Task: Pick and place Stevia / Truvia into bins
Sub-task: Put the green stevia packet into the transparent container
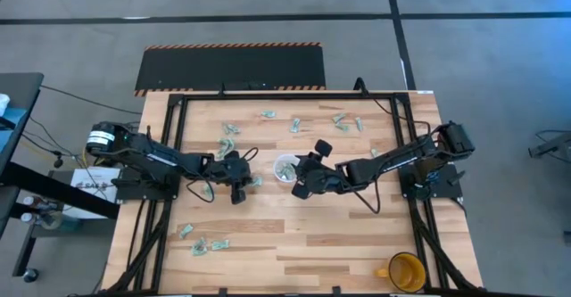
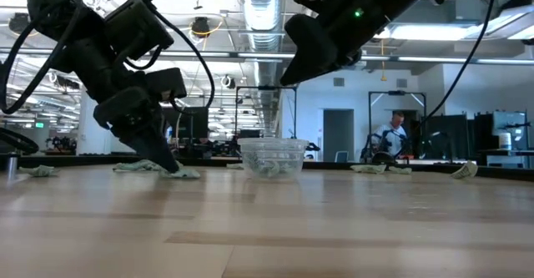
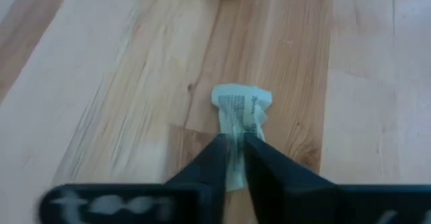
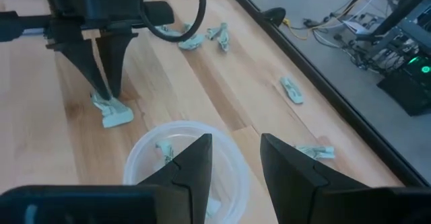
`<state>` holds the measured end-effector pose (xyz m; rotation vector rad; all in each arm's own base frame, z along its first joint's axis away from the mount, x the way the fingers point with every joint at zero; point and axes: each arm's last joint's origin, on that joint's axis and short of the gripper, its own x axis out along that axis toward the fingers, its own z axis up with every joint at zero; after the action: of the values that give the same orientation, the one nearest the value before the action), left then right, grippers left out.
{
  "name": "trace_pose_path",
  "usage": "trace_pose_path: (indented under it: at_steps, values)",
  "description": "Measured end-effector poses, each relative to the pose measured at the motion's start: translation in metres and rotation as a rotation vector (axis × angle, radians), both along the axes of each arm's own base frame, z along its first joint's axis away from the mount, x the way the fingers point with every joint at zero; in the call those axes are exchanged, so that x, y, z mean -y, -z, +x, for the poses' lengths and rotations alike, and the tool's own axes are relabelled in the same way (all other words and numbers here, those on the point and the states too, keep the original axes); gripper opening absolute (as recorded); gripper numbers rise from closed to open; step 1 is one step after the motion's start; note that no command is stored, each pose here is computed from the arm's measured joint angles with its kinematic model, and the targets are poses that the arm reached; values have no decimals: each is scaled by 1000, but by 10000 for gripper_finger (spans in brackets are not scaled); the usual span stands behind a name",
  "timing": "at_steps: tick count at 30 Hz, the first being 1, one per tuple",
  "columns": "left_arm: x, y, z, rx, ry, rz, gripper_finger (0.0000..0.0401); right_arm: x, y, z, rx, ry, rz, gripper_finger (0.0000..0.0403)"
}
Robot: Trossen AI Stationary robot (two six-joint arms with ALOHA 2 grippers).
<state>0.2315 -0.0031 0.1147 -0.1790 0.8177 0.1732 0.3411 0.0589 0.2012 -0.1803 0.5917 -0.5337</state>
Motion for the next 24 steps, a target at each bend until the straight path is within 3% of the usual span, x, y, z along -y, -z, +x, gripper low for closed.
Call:
trace_pose_path:
  at_steps: [9,14,19,24]
  values:
    - [0,-14,6,130,15,10,1,1,3,-3,-22,23,19,120]
    - [1,-48,10,275,48,38,0,2,4,-4,-30,45,12,120]
    - [-2,-89,19,422,57,133,0,8,1,-16,-50,155,37,120]
    - [-12,-105,40,448,42,188,0,13,0,-28,-62,254,88,120]
